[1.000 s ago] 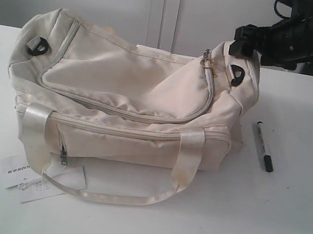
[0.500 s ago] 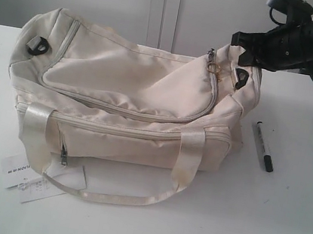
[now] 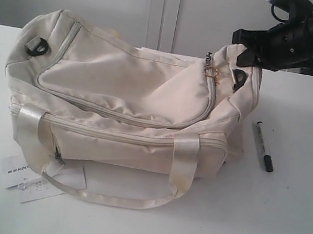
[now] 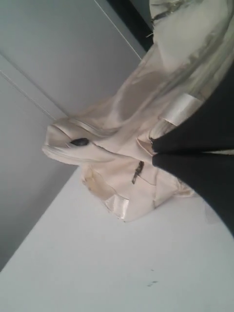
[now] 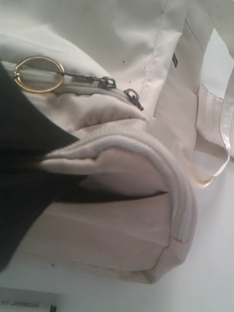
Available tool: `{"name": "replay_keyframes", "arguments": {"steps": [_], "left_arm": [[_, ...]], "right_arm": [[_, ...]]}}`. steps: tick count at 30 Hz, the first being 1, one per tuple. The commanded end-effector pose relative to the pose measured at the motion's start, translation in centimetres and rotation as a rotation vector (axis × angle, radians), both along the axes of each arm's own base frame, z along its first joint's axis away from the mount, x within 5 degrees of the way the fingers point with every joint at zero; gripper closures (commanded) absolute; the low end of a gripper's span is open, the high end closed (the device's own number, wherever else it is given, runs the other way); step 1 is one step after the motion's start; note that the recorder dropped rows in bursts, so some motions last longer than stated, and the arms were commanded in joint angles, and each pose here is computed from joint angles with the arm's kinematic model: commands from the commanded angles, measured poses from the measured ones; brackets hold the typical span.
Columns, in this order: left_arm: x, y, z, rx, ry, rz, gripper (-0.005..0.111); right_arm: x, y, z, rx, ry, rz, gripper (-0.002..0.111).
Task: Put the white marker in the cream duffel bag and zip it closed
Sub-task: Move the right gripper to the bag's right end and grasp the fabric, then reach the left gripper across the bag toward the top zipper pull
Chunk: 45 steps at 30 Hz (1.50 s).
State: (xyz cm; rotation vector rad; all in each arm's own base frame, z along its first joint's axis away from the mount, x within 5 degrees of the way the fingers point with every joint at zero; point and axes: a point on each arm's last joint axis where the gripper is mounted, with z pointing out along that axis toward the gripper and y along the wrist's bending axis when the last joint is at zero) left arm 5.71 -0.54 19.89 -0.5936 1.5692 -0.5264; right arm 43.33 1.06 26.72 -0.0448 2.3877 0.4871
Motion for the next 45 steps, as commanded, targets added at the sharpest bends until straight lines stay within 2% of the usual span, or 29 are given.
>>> {"name": "replay_keyframes", "arguments": {"steps": [1,4,9,18,23,31,34,38,45], "left_arm": [[-0.5,0.1,3.1,0.049,-0.106,0.024,0.107],[-1.0,-0.1,5.1,0.176,-0.123,0.014,0.107],[-1.0,-0.4,7.5,0.362,0.013,-0.058,0.107],[0.5,-0.4,9.7,0.496,0.230,-0.168,0.107],[2.2,-0.5,10.7,0.511,0.331,-0.263,0.107],[5.6,-2.0,12.5,0.443,0.196,-0.475,0.107],[7.1,-2.6,13.1,0.460,0.176,-0.564,0.107],[8.6,-3.4,13.8,0.490,0.161,-0.621,0.107],[11.1,-4.4,14.0,0.445,0.153,-0.692,0.107]], "right_arm": [[-0.7,0.1,0.8,-0.006,-0.002,0.021,0.108],[-0.9,0.2,0.7,-0.001,0.016,0.035,0.108],[-0.9,0.2,0.7,-0.003,0.017,0.036,0.108],[-0.7,0.1,0.8,-0.008,-0.001,0.022,0.108],[-0.7,0.1,0.8,-0.008,-0.001,0.022,0.108],[-0.7,0.1,0.8,-0.009,-0.005,0.019,0.108],[-0.7,0.1,0.8,-0.009,-0.005,0.019,0.108],[-0.7,0.1,0.8,-0.009,-0.005,0.019,0.108],[-0.7,0.1,0.8,-0.009,-0.005,0.019,0.108]]}}
